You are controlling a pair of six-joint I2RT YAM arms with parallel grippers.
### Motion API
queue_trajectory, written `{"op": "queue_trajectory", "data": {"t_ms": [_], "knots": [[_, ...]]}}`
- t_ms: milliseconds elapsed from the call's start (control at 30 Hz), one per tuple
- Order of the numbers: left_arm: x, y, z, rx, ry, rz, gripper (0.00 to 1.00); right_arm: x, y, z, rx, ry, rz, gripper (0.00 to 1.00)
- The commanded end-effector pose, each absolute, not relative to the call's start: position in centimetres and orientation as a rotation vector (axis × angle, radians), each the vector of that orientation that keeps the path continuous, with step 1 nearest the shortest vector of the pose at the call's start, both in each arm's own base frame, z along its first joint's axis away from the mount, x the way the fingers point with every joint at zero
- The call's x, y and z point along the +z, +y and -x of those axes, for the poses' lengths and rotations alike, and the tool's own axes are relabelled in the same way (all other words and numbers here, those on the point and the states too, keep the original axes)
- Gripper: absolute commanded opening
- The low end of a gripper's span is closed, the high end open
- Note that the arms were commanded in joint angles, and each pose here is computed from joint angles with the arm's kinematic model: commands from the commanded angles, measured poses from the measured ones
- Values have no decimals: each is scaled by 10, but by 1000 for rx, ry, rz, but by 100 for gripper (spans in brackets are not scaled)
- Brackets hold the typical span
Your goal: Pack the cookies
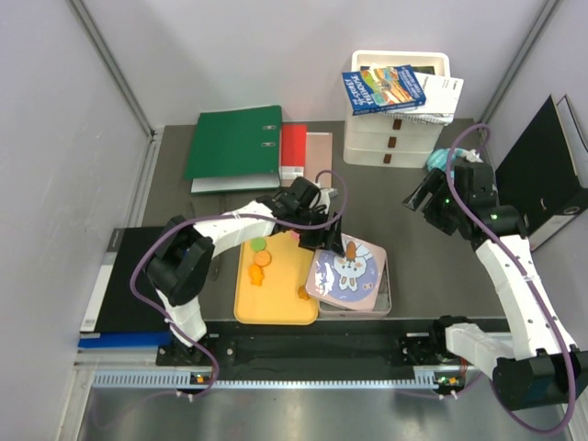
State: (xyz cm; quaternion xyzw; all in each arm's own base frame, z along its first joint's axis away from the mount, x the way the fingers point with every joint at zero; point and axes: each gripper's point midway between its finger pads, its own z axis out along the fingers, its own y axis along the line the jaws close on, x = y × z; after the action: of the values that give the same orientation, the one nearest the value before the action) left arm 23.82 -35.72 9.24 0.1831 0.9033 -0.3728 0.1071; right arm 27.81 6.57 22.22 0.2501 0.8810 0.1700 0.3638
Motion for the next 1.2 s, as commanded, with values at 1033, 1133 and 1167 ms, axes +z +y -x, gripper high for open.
{"op": "queue_trajectory", "data": {"t_ms": [1033,1133,1167], "knots": [[129,-273,-279,-456,2533,-350,75,236,68,-280,473,2210,-608,76],[127,-263,-284,-389,2525,-306,64,235,68,-280,472,2211,-609,76],[124,-259,-283,-364,2536,-303,59,235,68,-279,472,2211,-609,76]]}}
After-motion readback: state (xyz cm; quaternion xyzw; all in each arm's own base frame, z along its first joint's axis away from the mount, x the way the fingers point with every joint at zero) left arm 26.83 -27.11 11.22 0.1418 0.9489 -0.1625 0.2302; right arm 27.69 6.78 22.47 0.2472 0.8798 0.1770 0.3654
